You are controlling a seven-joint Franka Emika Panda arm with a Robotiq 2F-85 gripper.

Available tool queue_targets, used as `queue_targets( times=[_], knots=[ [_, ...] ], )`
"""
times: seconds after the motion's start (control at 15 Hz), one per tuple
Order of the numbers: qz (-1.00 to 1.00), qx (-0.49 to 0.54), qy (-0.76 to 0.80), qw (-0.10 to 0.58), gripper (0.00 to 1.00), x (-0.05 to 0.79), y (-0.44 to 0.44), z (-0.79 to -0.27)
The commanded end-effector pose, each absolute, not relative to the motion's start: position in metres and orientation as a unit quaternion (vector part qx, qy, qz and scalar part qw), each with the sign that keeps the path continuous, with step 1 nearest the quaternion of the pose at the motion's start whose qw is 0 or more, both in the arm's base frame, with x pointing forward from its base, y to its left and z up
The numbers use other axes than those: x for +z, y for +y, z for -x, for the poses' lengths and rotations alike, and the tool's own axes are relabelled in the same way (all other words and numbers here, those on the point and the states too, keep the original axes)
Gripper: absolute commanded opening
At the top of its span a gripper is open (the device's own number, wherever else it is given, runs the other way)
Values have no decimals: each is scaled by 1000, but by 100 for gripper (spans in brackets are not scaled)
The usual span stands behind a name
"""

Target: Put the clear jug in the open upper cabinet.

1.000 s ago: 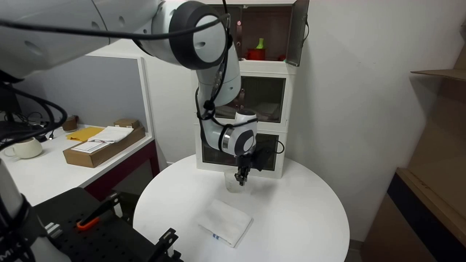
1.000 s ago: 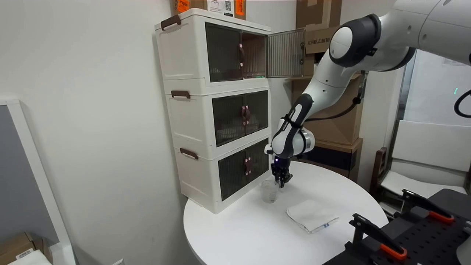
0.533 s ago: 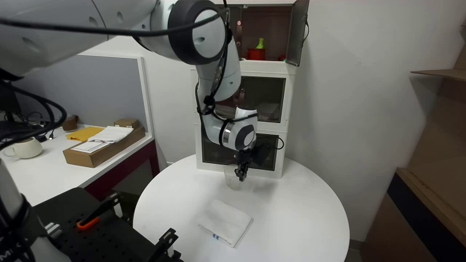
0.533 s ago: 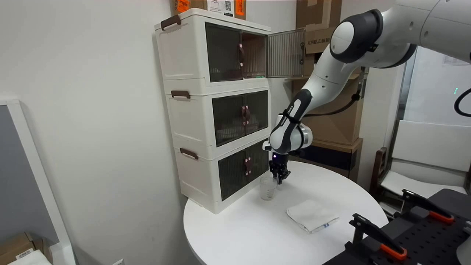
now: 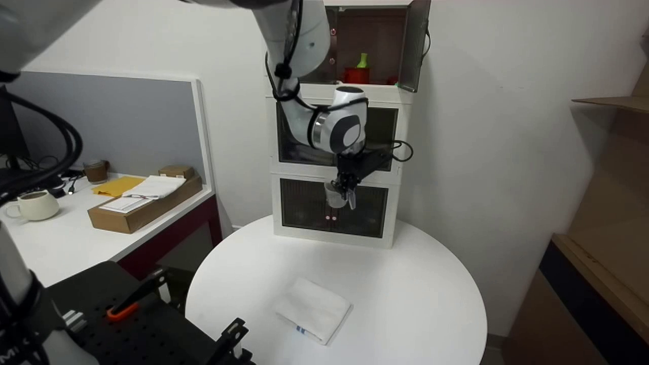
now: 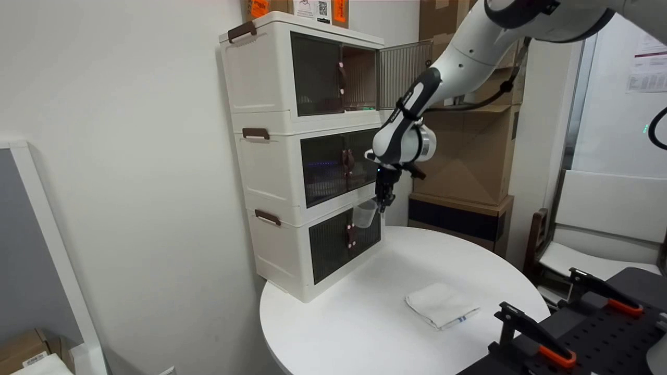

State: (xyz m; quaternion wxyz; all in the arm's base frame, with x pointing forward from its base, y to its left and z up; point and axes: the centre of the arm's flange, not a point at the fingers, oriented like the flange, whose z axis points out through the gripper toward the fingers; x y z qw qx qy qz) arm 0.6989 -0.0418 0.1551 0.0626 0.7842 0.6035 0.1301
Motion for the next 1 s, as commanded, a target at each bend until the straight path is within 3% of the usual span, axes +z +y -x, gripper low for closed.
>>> queue_targets(
  times=[0.0,0.47,0.93],
  knots=[
    [-818,125,558,63,7,236,-47,-673],
    [-824,46,564,-33,7,334,-45,-633],
    [-840,112,526,65,7,431,-57,-613]
  ],
)
